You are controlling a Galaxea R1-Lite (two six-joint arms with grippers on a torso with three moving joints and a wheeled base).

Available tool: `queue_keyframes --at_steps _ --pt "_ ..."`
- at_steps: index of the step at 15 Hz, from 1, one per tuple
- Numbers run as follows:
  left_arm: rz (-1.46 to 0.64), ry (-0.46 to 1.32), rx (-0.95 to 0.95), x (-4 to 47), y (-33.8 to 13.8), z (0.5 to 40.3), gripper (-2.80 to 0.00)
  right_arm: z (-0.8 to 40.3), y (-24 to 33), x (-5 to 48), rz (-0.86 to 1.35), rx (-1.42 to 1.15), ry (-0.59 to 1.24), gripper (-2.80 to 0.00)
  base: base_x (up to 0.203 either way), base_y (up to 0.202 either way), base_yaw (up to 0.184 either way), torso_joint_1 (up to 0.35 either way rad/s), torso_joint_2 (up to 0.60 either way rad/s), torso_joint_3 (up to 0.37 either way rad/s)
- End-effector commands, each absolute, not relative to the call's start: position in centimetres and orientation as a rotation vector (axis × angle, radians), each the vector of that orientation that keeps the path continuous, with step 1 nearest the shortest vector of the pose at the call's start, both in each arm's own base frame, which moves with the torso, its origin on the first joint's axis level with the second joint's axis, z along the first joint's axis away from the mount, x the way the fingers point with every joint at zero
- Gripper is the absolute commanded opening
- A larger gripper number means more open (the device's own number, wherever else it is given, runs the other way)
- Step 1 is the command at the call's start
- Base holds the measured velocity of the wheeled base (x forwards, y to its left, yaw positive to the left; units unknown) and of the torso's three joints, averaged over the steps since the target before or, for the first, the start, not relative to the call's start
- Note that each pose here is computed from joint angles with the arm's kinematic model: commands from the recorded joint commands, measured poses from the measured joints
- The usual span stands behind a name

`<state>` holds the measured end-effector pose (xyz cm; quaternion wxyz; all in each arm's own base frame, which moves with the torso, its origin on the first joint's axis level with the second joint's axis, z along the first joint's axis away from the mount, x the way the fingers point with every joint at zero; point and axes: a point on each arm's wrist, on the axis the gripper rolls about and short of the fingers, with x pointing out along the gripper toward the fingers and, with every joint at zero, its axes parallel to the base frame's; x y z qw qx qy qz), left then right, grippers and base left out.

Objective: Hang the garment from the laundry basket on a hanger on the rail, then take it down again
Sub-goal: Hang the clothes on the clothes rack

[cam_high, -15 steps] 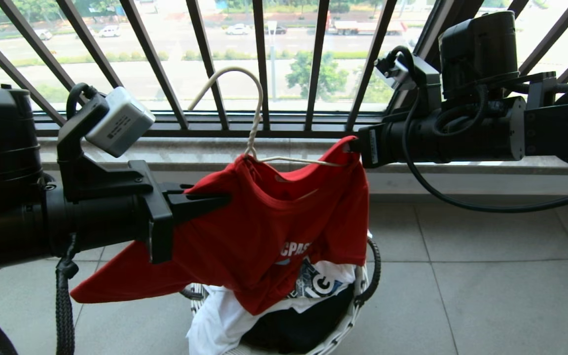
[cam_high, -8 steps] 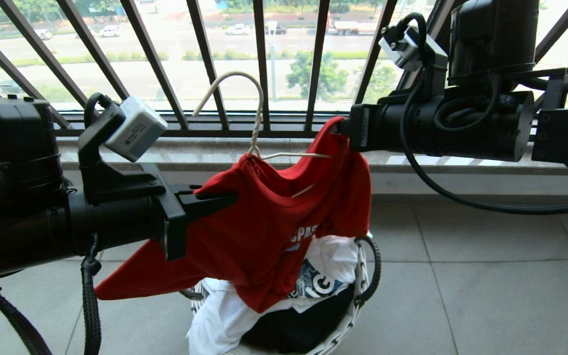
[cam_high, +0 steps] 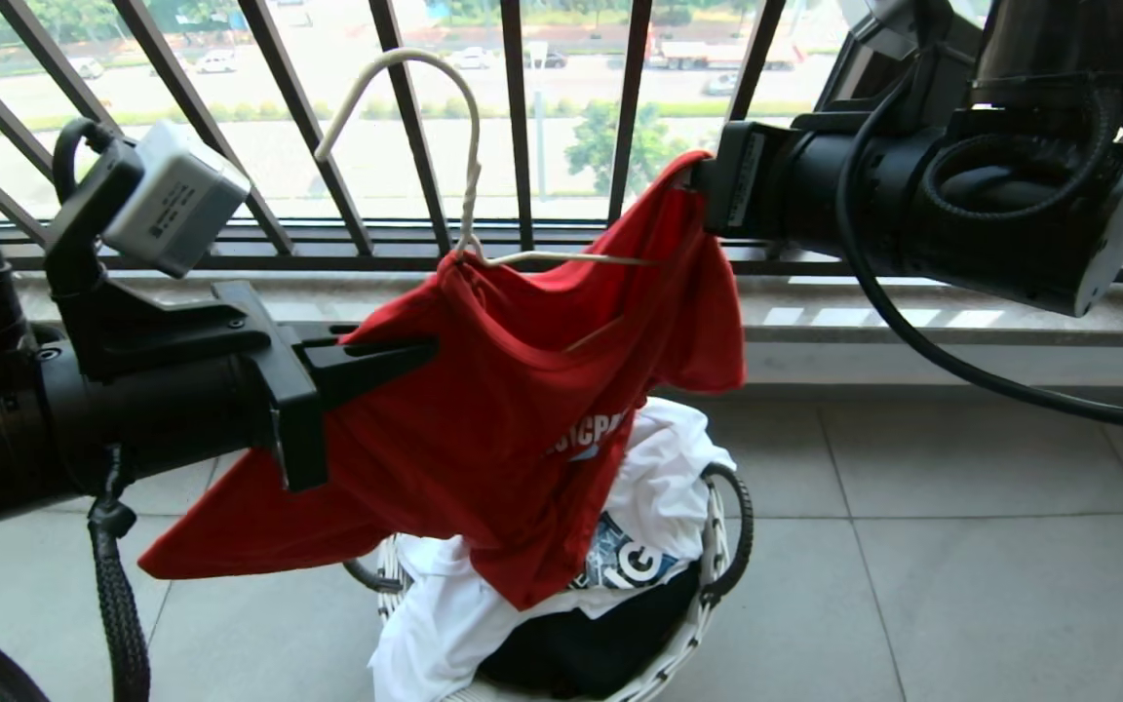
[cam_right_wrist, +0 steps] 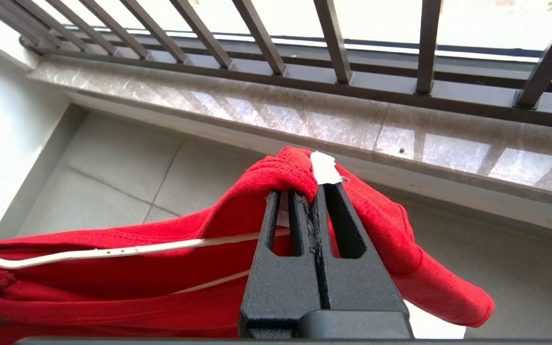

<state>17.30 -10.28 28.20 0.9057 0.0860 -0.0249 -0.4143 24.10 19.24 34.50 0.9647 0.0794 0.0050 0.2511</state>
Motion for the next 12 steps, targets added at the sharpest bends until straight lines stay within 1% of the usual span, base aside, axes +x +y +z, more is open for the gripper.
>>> queue_keyframes --at_steps 1,5,8,12 --pt "-0.794 -0.093 0.187 16.7 -9.8 29.1 -2.80 34.7 19.4 23.9 0.502 0.174 -0.033 -2.80 0.000 0.000 0.000 0.000 0.00 0.000" --pt "-0.761 -0.110 0.192 16.6 -9.7 29.5 -2.80 35.1 18.9 24.0 0.466 0.171 -0.051 -2.80 0.000 0.000 0.000 0.000 0.00 0.000" --pt "-0.755 -0.147 0.189 15.7 -9.2 30.2 -2.80 34.4 18.7 25.2 0.435 0.129 -0.042 -2.80 0.000 0.000 0.000 0.000 0.00 0.000" --pt "-0.731 -0.171 0.216 15.2 -8.9 30.4 -2.80 34.4 18.9 25.5 0.427 0.128 -0.062 -2.80 0.000 0.000 0.000 0.000 0.00 0.000"
